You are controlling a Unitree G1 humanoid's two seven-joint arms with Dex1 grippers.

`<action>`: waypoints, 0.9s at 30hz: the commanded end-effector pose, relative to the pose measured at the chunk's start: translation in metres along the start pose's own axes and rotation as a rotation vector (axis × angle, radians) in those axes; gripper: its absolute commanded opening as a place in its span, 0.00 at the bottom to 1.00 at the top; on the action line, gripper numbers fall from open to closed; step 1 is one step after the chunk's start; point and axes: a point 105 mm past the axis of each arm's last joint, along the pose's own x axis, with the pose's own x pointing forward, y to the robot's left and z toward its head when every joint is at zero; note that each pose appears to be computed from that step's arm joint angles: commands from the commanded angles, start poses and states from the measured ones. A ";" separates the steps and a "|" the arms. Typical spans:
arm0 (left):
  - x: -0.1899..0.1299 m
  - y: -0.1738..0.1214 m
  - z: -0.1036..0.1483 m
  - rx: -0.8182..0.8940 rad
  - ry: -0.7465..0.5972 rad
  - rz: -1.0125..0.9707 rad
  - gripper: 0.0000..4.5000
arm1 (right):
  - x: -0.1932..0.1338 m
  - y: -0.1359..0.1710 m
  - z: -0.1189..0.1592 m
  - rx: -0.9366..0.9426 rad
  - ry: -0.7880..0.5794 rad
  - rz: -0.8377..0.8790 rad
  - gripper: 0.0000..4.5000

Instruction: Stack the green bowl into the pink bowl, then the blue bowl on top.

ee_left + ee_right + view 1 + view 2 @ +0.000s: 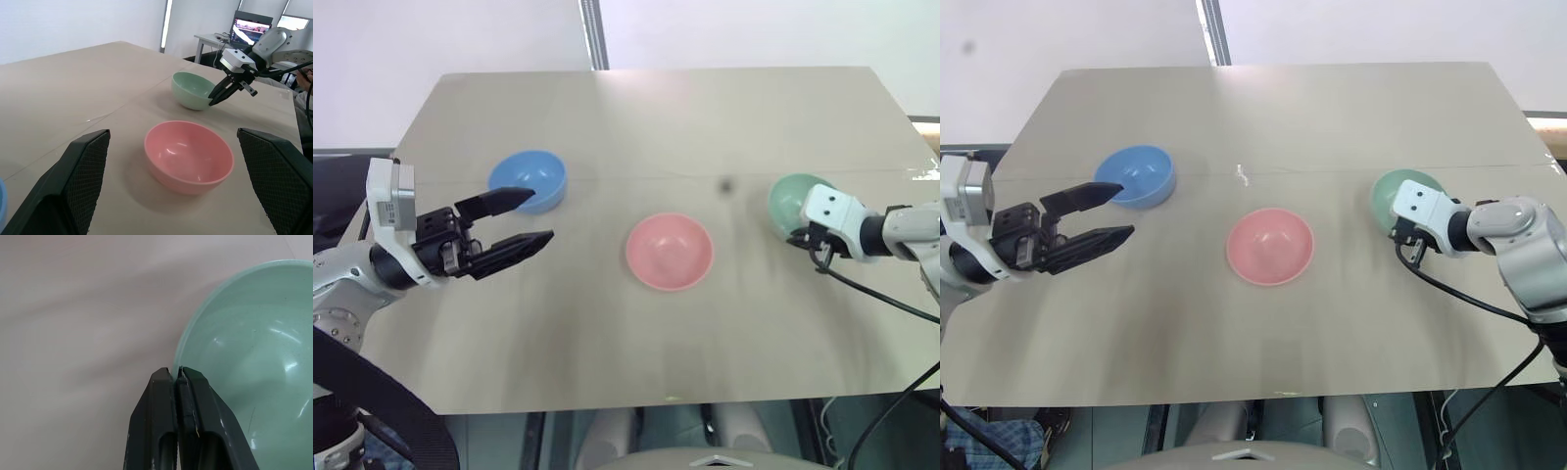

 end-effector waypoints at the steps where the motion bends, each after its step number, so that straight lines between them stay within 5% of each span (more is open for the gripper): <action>1: -0.003 -0.002 0.009 0.043 -0.012 -0.003 0.98 | -0.015 0.005 0.055 -0.159 -0.146 0.000 0.01; 8: -0.002 0.000 0.007 0.039 -0.012 -0.005 0.98 | -0.032 0.053 0.119 -0.389 -0.287 0.151 0.01; 13: 0.000 0.001 0.006 0.031 -0.010 -0.017 0.98 | -0.028 0.088 0.132 -0.478 -0.317 0.269 0.01; 24: 0.002 0.003 0.006 0.032 -0.012 -0.020 0.98 | -0.001 0.101 0.148 -0.536 -0.321 0.300 0.01; 27: 0.001 0.002 0.006 0.031 -0.014 -0.017 0.98 | 0.001 0.102 0.151 -0.541 -0.332 0.303 0.23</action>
